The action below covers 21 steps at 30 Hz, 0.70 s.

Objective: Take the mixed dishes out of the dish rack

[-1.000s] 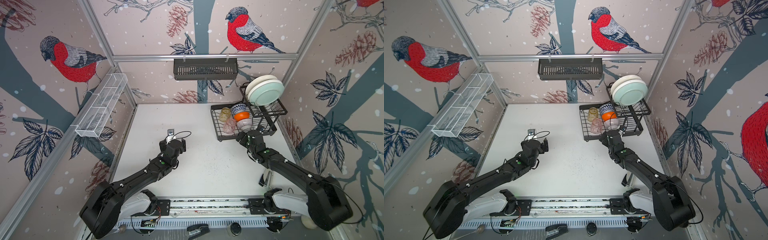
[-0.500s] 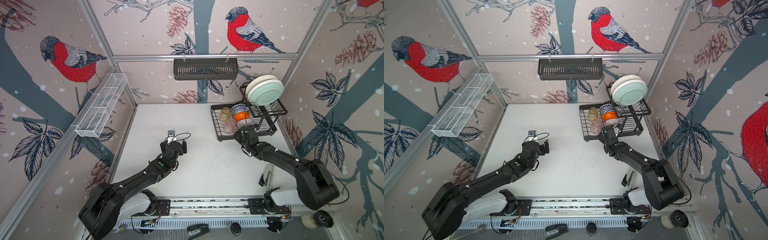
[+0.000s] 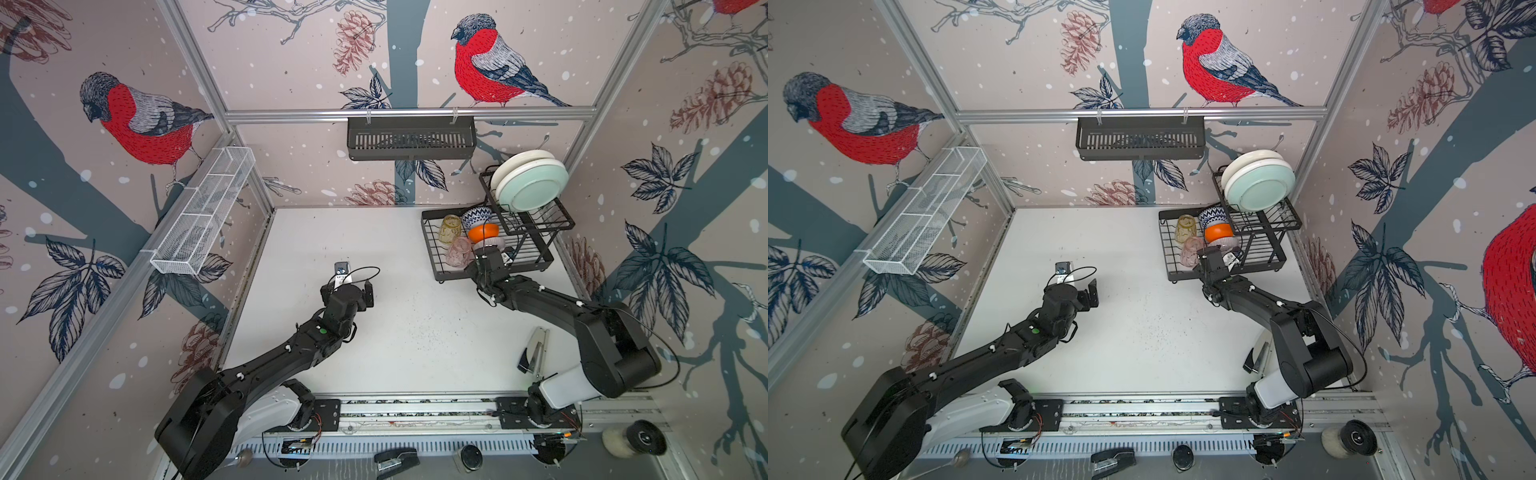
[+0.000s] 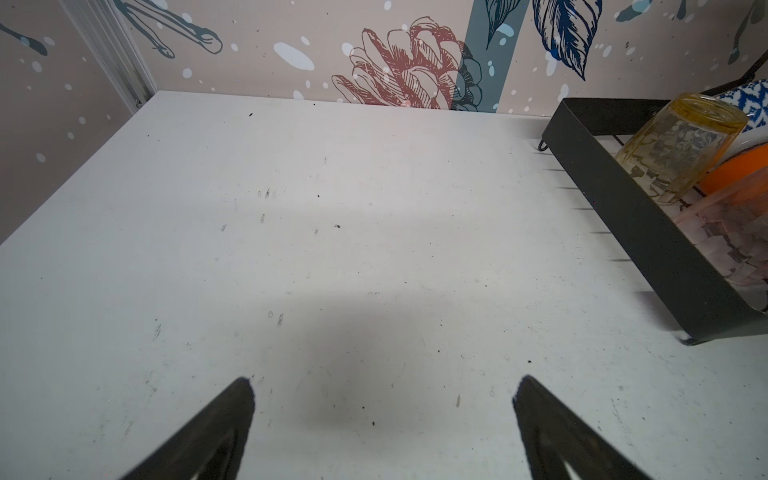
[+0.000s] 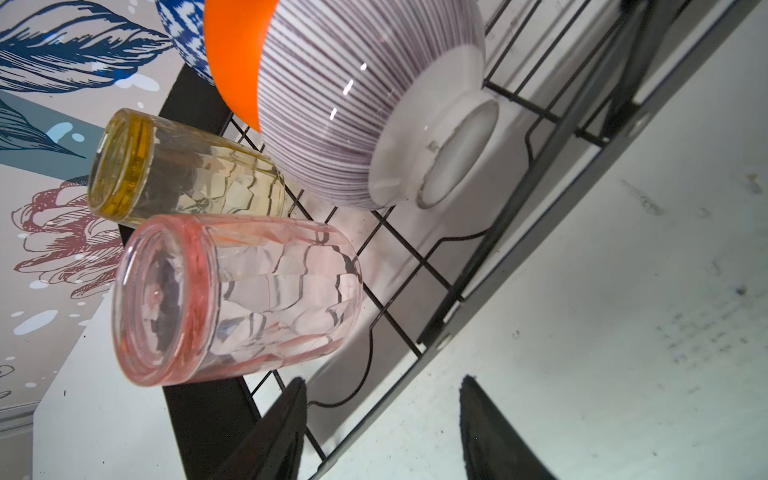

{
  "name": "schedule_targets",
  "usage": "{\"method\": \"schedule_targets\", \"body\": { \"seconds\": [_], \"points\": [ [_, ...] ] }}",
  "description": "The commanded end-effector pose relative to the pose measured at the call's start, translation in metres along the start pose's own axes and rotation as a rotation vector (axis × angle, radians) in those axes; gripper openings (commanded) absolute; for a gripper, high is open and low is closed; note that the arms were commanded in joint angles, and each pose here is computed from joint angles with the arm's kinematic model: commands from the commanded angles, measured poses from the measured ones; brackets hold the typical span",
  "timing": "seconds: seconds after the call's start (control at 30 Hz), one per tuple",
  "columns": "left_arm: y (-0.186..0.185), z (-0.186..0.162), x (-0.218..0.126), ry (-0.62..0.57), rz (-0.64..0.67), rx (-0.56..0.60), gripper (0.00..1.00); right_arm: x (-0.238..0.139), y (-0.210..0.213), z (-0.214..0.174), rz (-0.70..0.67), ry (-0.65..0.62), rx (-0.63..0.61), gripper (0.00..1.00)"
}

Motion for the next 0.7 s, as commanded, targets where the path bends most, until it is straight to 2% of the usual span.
{"method": "schedule_targets", "body": {
  "seconds": [0.0,0.33,0.43,0.53,0.67],
  "points": [
    [-0.002,0.003,0.0,-0.02,-0.01,-0.018,0.98,0.004,-0.003,-0.001,-0.025,-0.003,0.03,0.55],
    [0.0,0.0,0.0,-0.019,-0.002,-0.027,0.97,0.021,-0.008,-0.009,-0.072,0.022,0.011,0.51],
    [0.0,0.0,0.001,-0.017,-0.002,-0.026,0.98,0.027,-0.01,-0.014,-0.087,0.046,-0.002,0.48],
    [0.0,0.0,0.001,-0.017,0.002,-0.027,0.97,0.03,-0.013,-0.018,-0.098,0.065,-0.005,0.39],
    [0.0,-0.001,0.002,-0.013,0.005,-0.029,0.97,0.032,-0.021,-0.028,-0.12,0.089,-0.013,0.33]
  ]
}}
Point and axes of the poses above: each gripper's point midway between its finger pads, its own x axis out along the fingers, its own y axis along the line the jaws close on, z = x × y, the point moved 6 cm from there along -x, back along the fingers, and after that the axes turned 6 degrees about x, right-handed, at the moved point
